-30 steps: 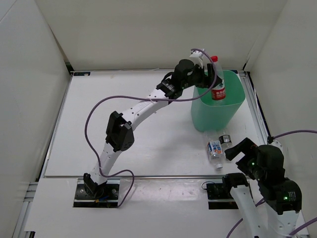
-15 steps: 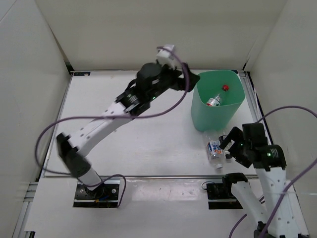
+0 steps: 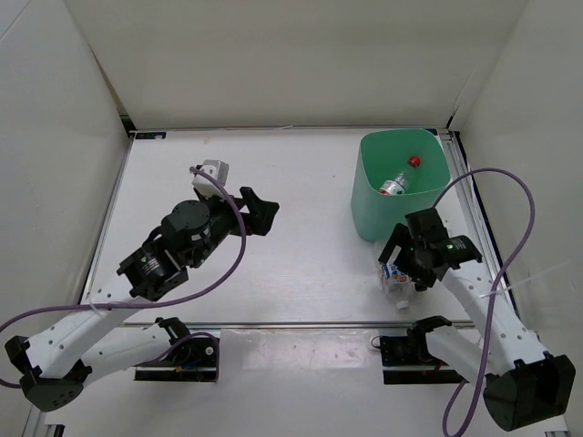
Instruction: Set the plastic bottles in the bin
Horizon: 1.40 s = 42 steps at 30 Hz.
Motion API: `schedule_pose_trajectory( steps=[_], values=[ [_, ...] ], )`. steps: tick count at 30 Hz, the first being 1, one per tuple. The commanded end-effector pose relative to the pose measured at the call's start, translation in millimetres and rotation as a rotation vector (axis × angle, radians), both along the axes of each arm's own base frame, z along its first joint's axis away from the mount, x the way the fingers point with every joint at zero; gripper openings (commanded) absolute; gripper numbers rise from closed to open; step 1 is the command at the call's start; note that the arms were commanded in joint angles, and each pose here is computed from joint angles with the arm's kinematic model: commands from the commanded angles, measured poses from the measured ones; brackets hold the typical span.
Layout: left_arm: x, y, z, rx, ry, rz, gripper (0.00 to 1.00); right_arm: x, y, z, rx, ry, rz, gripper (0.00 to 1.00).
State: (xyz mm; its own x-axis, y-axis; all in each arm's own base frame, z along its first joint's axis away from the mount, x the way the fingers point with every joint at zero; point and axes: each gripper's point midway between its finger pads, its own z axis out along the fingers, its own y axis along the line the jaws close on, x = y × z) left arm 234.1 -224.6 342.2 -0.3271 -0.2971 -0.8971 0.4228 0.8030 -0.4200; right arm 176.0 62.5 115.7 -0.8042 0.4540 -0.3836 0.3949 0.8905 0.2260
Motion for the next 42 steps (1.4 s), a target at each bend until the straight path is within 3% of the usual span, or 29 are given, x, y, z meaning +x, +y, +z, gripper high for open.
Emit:
schedule_pose_trajectory(
  steps=[1,18,23,28,37,42],
  values=[
    [-6,24,-10,0.042,0.038,0.069,1.00,20,-1,-10,-0.060,-0.076,-0.011,0.97],
    [-30,63,-32,0.171,0.157,0.114,1.00,13,-5,-66,-0.200,-0.022,-0.111,0.99],
    [-34,69,-29,0.162,0.167,0.127,1.00,9,2,-74,-0.186,-0.001,-0.100,0.89],
    [-34,74,-24,0.149,0.161,0.147,1.00,-1,12,-77,-0.168,0.018,-0.051,0.70],
    [-36,86,-11,0.099,0.134,0.192,1.00,-35,42,-27,-0.034,0.000,0.107,0.33],
    [-35,87,-15,0.100,0.131,0.201,1.00,-54,50,18,0.098,-0.044,0.142,0.25]
  ],
)
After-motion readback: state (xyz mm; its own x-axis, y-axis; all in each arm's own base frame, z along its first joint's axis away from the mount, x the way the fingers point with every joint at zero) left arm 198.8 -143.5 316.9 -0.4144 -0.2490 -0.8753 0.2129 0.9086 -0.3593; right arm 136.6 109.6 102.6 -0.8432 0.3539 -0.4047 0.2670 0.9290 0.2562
